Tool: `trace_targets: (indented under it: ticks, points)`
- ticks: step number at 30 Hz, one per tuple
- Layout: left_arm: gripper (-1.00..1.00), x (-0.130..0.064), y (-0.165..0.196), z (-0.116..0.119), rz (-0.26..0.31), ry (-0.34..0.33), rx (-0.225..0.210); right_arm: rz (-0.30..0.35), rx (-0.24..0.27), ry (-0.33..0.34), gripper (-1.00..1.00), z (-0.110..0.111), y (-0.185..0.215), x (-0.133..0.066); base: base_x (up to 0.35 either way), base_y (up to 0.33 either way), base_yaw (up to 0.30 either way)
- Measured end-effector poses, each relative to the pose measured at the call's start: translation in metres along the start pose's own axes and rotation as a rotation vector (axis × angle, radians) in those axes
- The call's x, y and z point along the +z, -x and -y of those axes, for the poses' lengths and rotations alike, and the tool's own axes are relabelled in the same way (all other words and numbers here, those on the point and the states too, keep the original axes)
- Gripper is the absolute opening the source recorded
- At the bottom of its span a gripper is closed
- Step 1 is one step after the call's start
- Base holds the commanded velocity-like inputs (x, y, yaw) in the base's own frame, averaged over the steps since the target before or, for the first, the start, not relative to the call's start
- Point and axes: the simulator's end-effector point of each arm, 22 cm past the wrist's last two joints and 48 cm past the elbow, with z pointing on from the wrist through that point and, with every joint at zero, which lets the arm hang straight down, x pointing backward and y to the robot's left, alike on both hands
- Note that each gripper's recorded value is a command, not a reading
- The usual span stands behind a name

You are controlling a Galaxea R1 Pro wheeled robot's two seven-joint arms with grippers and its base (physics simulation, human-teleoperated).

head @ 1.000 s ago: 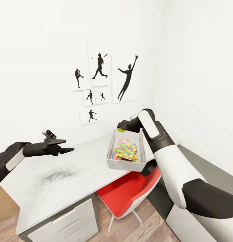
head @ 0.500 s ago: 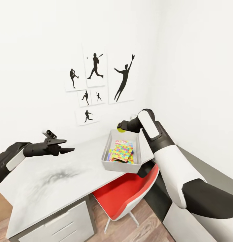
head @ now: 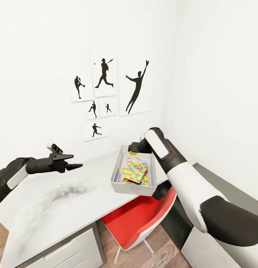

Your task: Put all the toys in the child's room - the three board games (two on the bed and one on the table), the two jigsaw puzzles on the table, and the tennis ball on the table - inside the toy box on the table in the child's room.

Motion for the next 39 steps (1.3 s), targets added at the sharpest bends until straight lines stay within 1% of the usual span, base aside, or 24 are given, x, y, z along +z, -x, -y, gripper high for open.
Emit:
trace_targets:
  ticks: [5, 10, 13, 24, 32, 39]
  points:
    - [1.00, 0.000, 0.000, 0.000, 0.000, 0.000, 0.000, -0.010, -0.001, -0.001, -1.00, 0.000, -0.003, 0.002, 0.000, 0.000, 0.000]
    - [1.00, 0.000, 0.000, 0.000, 0.000, 0.000, 0.001, -0.055, 0.007, -0.017, -1.00, 0.008, -0.017, 0.013, 0.037, 0.025, 0.000]
    - [1.00, 0.000, 0.000, 0.000, 0.000, 0.000, 0.000, -0.065, 0.010, -0.021, -1.00, 0.010, -0.021, 0.015, 0.129, 0.081, 0.000]
    - [1.00, 0.000, 0.000, 0.000, 0.000, 0.000, 0.000, -0.071, 0.012, -0.025, -1.00, 0.012, -0.023, 0.017, 0.024, 0.010, 0.000]
    - [1.00, 0.000, 0.000, 0.000, 0.000, -0.001, 0.000, -0.072, 0.012, -0.025, -1.00, 0.012, -0.023, 0.017, 0.086, 0.038, 0.000]
    - [1.00, 0.000, 0.000, 0.000, 0.000, 0.000, 0.000, -0.072, 0.012, -0.025, -1.00, 0.012, -0.023, 0.017, 0.014, -0.158, 0.000]
